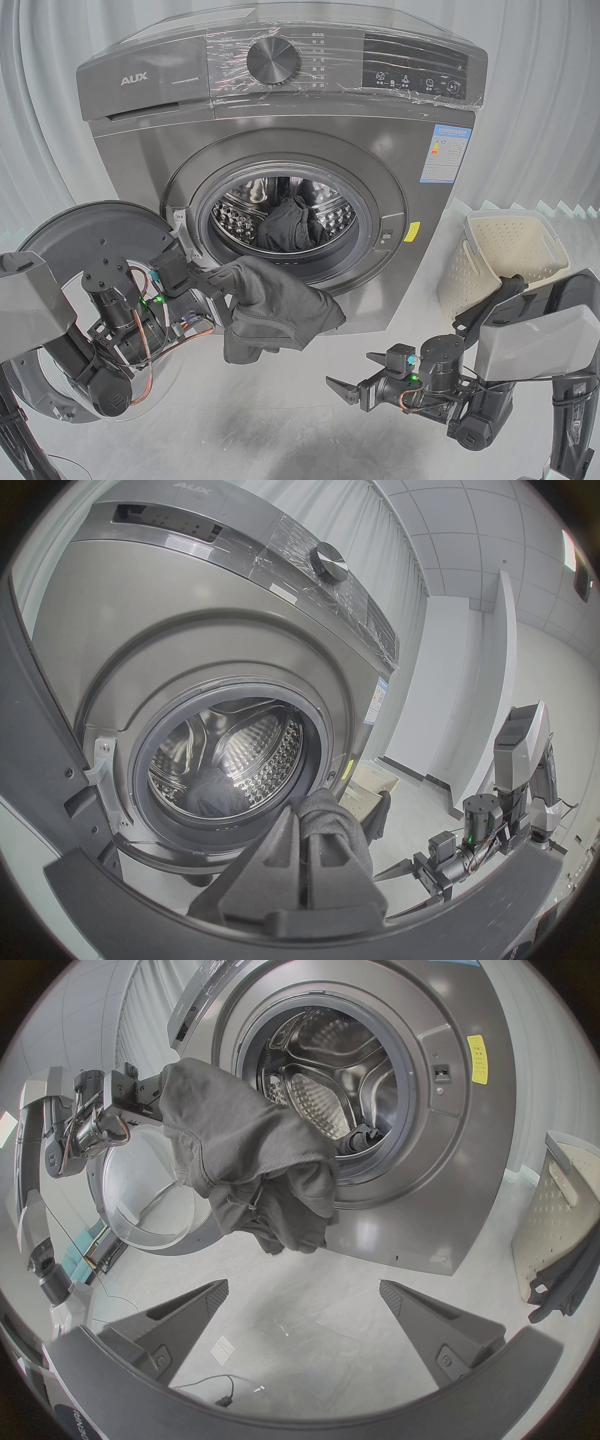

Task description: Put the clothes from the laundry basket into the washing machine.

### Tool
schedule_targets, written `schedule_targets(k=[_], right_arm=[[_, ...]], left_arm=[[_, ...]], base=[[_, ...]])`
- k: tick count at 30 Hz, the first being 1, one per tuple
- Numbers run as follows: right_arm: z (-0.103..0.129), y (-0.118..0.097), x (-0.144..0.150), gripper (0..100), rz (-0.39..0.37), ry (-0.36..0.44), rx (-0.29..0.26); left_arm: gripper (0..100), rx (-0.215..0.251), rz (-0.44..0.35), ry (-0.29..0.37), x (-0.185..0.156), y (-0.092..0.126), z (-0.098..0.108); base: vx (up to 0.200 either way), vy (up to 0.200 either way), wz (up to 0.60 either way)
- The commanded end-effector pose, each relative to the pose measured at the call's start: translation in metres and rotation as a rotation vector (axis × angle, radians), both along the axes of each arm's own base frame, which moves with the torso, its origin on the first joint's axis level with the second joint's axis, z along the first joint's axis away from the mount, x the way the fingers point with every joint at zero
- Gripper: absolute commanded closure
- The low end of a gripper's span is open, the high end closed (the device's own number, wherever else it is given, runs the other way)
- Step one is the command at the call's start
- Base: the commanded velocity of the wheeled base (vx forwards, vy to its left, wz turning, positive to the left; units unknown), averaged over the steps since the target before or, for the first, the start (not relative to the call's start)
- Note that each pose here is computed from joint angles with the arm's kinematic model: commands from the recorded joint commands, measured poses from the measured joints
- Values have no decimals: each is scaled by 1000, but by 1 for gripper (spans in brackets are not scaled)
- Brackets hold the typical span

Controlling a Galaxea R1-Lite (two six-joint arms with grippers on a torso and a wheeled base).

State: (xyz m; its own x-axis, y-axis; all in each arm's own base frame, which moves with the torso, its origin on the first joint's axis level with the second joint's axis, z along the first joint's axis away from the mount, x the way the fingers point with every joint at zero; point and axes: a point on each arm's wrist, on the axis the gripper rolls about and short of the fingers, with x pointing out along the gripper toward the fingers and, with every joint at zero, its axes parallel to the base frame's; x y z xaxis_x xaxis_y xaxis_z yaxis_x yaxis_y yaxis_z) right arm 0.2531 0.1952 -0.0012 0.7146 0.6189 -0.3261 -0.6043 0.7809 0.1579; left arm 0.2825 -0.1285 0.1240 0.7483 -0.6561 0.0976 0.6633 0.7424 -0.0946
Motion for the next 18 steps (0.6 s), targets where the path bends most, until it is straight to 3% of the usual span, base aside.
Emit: schedule_targets(k=[1, 7, 14, 18], right_arm=[[1, 15, 5, 0, 28, -33, 25], [25, 31, 5, 0, 56, -123, 76], [45, 36, 1, 0, 56, -171, 115], [51, 37, 3, 0, 1, -194, 122]], left_arm=[[100, -1, 0, -1, 0, 0, 0], [100, 3, 2, 9, 2, 0, -3], [100, 4, 0, 10, 2, -1, -4], [100, 4, 2, 10, 2, 0, -4]], base=[[0, 0, 0], [0, 0, 0], [0, 0, 0], [0, 0, 0]])
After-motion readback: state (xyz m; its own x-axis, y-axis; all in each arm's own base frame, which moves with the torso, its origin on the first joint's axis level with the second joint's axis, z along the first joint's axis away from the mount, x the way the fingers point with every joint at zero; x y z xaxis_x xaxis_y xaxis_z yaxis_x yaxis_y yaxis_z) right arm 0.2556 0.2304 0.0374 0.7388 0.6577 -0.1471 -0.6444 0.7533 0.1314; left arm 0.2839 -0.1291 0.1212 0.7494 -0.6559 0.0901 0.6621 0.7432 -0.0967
